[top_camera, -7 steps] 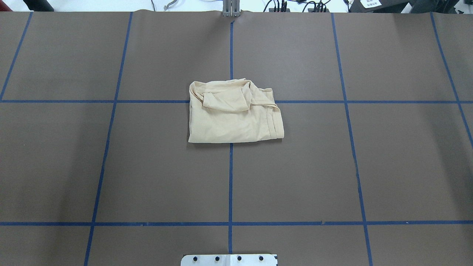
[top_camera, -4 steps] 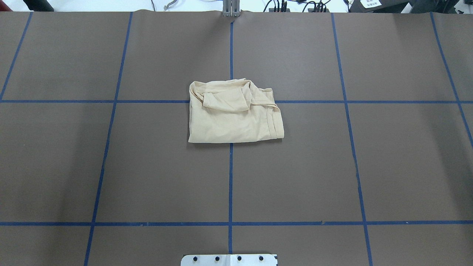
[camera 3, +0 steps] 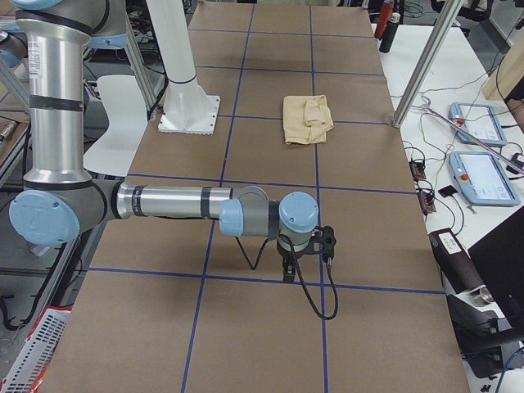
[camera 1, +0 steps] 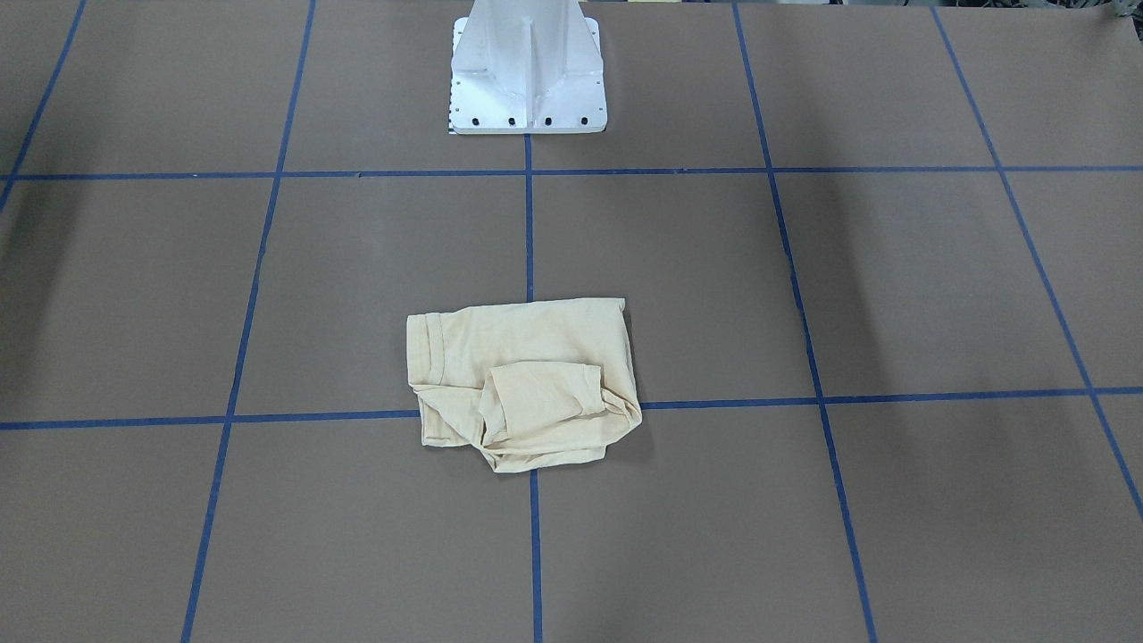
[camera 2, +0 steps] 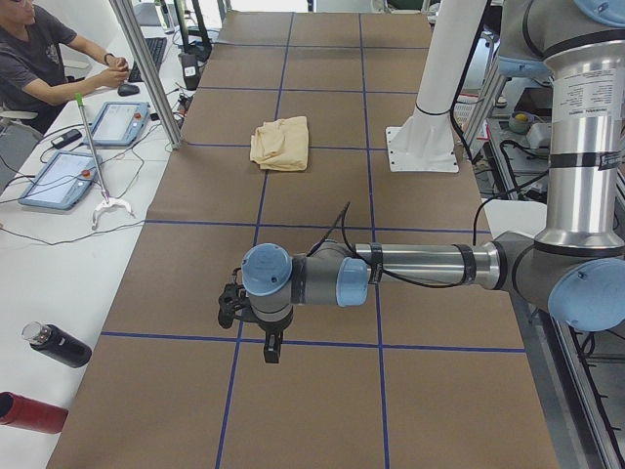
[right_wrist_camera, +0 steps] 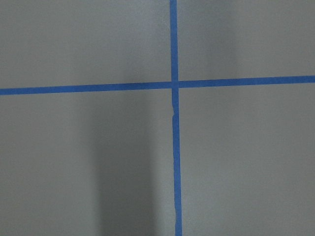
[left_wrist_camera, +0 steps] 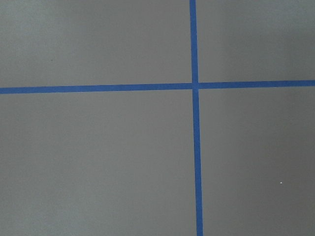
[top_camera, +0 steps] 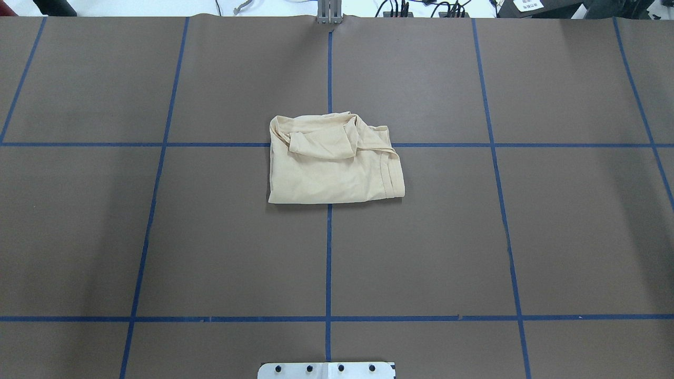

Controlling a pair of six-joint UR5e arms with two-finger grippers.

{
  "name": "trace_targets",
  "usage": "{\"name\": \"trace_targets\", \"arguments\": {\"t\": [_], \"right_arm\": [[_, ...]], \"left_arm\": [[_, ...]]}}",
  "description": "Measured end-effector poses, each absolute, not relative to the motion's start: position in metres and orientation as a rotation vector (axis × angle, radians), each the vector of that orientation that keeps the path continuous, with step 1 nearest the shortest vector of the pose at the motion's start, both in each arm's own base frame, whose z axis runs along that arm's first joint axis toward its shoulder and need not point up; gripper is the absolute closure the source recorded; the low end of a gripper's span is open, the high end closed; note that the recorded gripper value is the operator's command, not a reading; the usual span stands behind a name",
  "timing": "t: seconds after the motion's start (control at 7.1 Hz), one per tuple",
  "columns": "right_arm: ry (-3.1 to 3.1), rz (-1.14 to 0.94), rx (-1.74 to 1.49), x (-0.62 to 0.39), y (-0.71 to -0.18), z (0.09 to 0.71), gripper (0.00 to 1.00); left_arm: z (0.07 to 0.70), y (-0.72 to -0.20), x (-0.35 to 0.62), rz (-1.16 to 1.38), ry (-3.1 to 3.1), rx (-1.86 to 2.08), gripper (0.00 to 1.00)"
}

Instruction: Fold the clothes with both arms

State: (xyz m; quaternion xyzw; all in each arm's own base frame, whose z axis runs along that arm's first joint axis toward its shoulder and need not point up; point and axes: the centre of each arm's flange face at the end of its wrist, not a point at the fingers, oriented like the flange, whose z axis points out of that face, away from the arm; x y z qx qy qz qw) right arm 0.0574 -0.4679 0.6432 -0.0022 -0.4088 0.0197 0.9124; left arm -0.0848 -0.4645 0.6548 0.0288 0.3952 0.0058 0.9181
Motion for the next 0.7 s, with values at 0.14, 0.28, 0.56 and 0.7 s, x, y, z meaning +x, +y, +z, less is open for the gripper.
{"name": "trace_targets", "arguments": {"t": [0.14,0.28,0.56,0.7], "right_arm": [[-0.842,0.041,-0.005,0.0574,-0.468,0.6434,0.0],[-0.842,0.041,-0.005,0.0574,-0.4681,0.6434,0.0],[-0.842,0.041,-0.005,0.0574,-0.4682,0.6434,0.0],[-0.842,0.04,-0.004,0.0574,-0.469,0.6429,0.0]], "left_arm": [[0.6549,-0.4646,-0.0848,0.012,0.813,0.06,0.0],[0.6547,-0.4649,-0.0848,0.013,0.813,0.06,0.0],[0.653,-0.4672,-0.085,0.015,0.812,0.062,0.0],[0.6522,-0.468,-0.0849,0.016,0.811,0.064,0.0]]}}
